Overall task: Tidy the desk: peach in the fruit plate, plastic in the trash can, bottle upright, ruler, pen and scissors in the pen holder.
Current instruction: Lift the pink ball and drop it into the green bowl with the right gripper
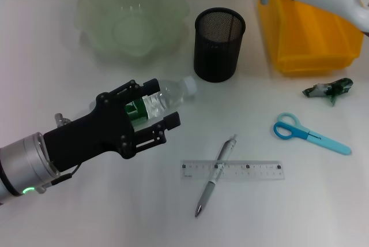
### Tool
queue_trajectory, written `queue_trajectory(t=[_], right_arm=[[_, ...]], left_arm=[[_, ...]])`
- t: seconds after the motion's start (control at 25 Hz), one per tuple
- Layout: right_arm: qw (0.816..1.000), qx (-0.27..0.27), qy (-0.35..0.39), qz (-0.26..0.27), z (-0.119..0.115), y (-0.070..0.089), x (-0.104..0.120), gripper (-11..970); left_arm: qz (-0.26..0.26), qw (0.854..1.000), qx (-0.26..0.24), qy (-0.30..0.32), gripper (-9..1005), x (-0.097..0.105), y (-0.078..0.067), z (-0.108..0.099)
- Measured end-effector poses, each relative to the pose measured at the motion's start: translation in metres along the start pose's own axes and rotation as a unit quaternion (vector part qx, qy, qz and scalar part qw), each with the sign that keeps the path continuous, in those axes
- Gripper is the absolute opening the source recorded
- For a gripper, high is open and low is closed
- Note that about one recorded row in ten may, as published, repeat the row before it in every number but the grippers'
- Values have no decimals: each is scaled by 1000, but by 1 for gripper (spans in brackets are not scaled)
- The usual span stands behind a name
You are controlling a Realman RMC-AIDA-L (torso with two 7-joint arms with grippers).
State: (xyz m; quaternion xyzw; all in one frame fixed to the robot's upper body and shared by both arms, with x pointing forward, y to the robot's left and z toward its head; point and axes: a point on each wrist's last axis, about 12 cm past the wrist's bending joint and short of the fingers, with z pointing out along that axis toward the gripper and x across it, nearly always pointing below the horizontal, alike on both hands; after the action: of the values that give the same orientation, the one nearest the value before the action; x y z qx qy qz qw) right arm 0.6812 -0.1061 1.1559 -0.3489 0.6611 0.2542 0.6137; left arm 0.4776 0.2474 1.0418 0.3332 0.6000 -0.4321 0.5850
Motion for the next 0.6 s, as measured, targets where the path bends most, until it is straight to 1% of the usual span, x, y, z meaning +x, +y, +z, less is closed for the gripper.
queue_trajectory(t=[0.12, 0.6], right_arm=[[1000, 6, 10, 4, 7, 1, -3, 150], [1000, 5, 11, 5, 7, 1, -3, 162]], left_arm=[[0, 1000, 1, 0, 770, 0, 0, 0], [-2, 1000, 0, -1, 770, 0, -1, 0]])
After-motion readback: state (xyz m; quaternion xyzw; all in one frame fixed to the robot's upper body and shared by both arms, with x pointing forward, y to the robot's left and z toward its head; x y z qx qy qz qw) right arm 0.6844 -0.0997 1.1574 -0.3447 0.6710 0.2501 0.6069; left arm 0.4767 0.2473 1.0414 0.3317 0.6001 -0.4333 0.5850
